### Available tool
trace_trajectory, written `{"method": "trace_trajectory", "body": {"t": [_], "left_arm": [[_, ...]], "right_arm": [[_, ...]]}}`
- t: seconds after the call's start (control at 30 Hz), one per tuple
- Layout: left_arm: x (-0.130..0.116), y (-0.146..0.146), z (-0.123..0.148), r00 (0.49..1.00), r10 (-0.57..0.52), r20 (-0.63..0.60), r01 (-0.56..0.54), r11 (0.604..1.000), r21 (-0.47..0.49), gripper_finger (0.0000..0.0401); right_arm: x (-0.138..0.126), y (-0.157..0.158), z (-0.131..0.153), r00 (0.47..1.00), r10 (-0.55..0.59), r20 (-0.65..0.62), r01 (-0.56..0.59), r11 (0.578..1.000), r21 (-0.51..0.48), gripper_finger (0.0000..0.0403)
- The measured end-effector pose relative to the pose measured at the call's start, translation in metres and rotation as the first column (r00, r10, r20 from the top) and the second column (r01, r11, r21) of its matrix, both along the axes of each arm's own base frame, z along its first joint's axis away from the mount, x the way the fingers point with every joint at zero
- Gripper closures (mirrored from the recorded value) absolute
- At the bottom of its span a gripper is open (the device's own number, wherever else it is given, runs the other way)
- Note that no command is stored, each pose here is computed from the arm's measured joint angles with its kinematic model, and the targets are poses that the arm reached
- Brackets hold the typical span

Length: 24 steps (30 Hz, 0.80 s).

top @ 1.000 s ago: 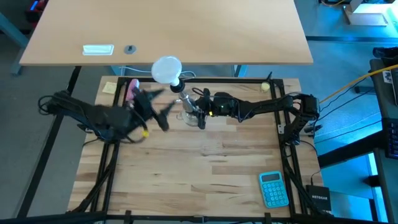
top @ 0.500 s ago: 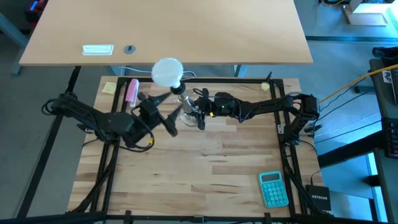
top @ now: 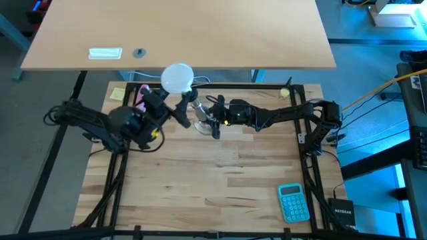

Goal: Screw lightbulb
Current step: Insert the lightbulb into the desk lamp

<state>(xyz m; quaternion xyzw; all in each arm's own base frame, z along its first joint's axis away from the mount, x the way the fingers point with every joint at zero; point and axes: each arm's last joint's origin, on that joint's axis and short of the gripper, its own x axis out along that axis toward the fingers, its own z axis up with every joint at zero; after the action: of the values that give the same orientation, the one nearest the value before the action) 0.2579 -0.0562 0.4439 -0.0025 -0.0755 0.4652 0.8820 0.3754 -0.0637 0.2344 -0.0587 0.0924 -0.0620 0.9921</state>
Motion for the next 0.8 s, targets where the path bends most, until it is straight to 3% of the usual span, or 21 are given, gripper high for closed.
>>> {"method": "trace_trajectory", "body": {"t": [0.3,0.4,0.7,0.8], "left_arm": [[0.004,0.016,0.005,0.998,-0.035,0.056,0.032,0.998,0.047,0.0123],[0.005,0.019,0.008,0.991,-0.092,0.095,0.086,0.994,0.070,0.0129],[0.005,0.019,0.007,0.997,-0.068,0.027,0.064,0.992,0.112,0.0237],[0.006,0.018,0.006,0.996,-0.090,-0.013,0.091,0.986,0.139,0.0245]], "right_arm": [[0.000,-0.001,-0.003,1.000,-0.020,-0.015,0.020,1.000,-0.002,0.0241],[0.001,-0.001,-0.002,1.000,-0.023,-0.011,0.023,1.000,-0.003,0.0241],[0.001,-0.001,-0.002,0.999,-0.033,-0.011,0.033,0.999,-0.004,0.0241],[0.001,-0.002,-0.001,0.999,-0.047,-0.007,0.047,0.999,-0.022,0.0241]]}}
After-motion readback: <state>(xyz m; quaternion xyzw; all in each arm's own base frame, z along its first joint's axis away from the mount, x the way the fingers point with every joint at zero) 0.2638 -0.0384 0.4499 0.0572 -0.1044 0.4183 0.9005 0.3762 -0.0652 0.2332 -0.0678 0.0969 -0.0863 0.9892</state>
